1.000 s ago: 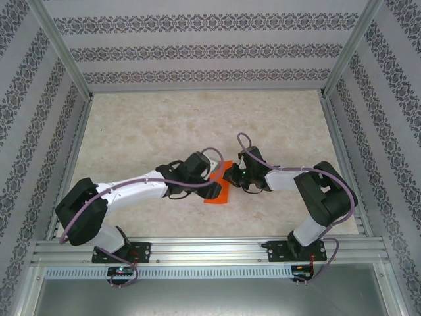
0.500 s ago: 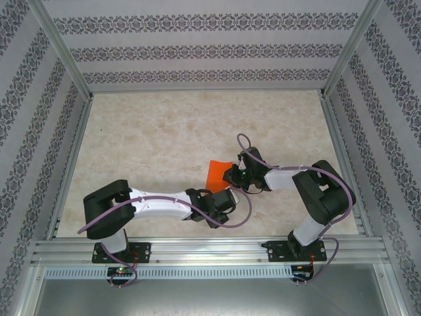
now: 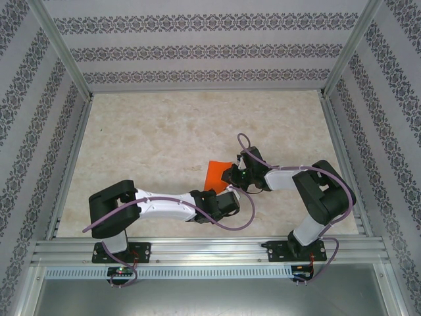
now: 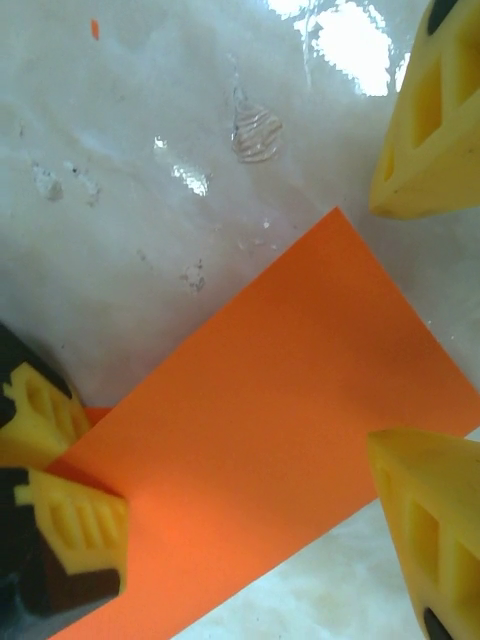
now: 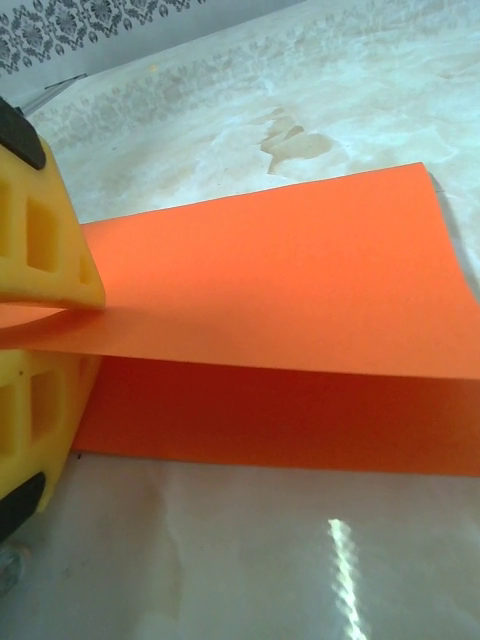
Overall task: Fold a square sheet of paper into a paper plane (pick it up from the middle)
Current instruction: Third fold the triangle at the center of the table.
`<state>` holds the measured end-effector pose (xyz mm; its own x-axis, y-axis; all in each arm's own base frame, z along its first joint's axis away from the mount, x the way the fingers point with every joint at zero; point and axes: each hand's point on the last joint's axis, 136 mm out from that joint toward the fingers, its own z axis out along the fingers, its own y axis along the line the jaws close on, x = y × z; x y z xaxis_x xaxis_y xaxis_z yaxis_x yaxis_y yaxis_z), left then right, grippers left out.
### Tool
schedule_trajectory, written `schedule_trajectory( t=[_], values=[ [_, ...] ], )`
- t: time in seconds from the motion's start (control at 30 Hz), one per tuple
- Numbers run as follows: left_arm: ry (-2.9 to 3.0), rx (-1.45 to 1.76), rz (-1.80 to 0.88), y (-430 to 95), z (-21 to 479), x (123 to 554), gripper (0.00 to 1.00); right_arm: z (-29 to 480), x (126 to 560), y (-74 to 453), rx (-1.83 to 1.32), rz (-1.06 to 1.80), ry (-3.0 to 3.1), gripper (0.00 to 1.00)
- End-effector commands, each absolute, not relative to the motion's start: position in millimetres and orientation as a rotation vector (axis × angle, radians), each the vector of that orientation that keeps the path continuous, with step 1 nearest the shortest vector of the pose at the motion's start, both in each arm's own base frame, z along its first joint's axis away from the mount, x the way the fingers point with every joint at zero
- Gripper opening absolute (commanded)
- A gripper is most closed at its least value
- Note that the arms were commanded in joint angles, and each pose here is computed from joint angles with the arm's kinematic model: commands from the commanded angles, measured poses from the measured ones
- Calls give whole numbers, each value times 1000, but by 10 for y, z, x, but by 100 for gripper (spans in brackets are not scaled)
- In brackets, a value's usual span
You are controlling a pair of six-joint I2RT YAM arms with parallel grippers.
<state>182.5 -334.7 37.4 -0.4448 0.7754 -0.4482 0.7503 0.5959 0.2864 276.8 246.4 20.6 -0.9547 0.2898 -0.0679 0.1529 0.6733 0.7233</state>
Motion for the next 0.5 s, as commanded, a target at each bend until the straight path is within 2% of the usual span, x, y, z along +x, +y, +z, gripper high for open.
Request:
schedule_trajectory(
  t=[0.0,0.47],
  values=[
    [2227,1172,62,-3418,458,1881,56,345,2836,2488,336,1190,2666,16],
    [2202,1131,36,-3346,592,1884,18,288,2811,2375,331,1116,2699,18]
  ],
)
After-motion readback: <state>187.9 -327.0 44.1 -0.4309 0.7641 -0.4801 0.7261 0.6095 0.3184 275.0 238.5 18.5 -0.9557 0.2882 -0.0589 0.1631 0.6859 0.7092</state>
